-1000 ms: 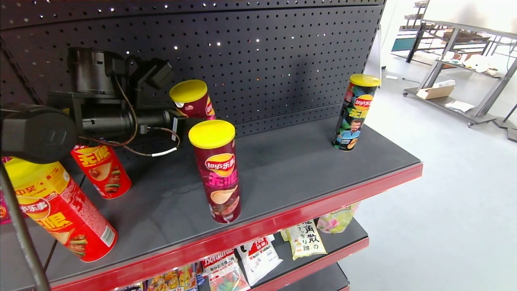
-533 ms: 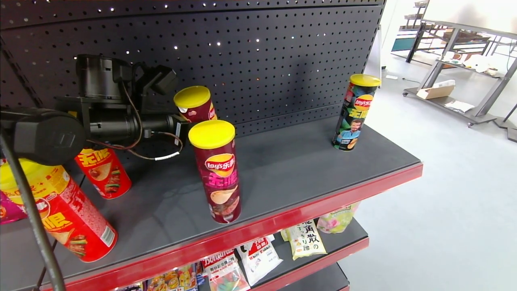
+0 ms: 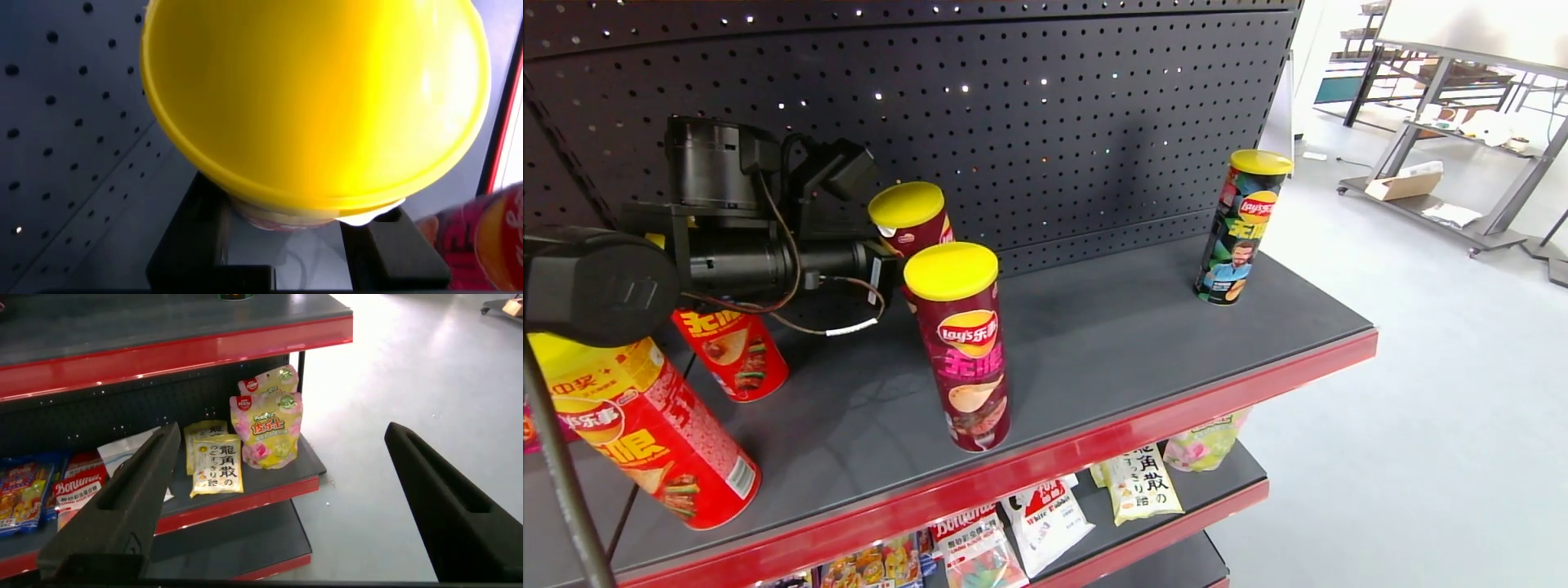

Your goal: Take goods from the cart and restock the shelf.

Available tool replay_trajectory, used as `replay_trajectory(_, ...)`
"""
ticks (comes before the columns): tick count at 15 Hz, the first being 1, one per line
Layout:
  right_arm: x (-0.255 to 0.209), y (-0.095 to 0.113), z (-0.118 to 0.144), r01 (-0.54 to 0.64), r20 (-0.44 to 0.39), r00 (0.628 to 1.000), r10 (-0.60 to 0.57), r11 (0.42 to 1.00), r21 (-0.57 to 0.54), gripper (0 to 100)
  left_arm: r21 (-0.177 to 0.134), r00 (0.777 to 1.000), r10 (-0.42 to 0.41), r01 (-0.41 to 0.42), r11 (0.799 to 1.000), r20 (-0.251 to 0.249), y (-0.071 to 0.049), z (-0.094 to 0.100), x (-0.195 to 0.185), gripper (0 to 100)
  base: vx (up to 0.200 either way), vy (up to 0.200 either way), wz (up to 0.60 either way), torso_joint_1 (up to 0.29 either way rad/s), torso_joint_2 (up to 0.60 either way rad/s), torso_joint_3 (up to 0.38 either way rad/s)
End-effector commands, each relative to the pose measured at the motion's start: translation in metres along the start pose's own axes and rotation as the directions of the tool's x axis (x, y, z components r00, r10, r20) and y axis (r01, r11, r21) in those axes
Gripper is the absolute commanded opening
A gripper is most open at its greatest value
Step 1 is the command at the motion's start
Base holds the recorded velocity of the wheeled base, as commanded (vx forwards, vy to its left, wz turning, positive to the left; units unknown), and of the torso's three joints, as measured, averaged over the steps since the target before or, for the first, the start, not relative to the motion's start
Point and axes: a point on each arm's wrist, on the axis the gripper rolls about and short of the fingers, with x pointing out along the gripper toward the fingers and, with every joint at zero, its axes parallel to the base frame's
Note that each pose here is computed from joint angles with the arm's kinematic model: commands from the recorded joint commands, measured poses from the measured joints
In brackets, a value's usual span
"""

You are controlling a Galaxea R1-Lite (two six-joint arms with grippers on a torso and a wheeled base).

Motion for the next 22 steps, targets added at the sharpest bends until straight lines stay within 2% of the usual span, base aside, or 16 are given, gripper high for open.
replay_trajectory(1,0.000,0.000,0.000,-0.001,-0.001,1.000,0.001,1.000,0.000,100,0.002,1.000,0.003,-0.003,1.000,0.006,-0.001,0.001,-0.005,0,0.000,0.000,0.00,0.000,0.00,0.000)
replay_trajectory(13,0.000,0.000,0.000,-0.001,-0.001,1.000,0.001,1.000,0.000,100,0.005,1.000,-0.002,0.002,1.000,0.011,0.002,-0.002,0.009,0,0.000,0.000,0.00,0.000,0.00,0.000)
replay_trajectory(19,0.000,0.000,0.000,-0.001,-0.001,1.000,0.001,1.000,0.000,100,-0.003,1.000,-0.007,0.007,1.000,-0.009,0.003,-0.008,0.016,0,0.000,0.000,0.00,0.000,0.00,0.000)
replay_trajectory(20,0.000,0.000,0.000,-0.001,-0.001,1.000,0.001,1.000,0.000,100,-0.003,1.000,-0.007,0.007,1.000,-0.009,0.003,-0.008,0.016,100,0.000,0.000,0.00,0.000,0.00,0.000)
replay_trajectory(22,0.000,0.000,0.000,-0.001,-0.001,1.000,0.001,1.000,0.000,100,-0.004,1.000,-0.007,0.007,1.000,-0.011,0.003,-0.008,0.016,100,0.000,0.000,0.00,0.000,0.00,0.000)
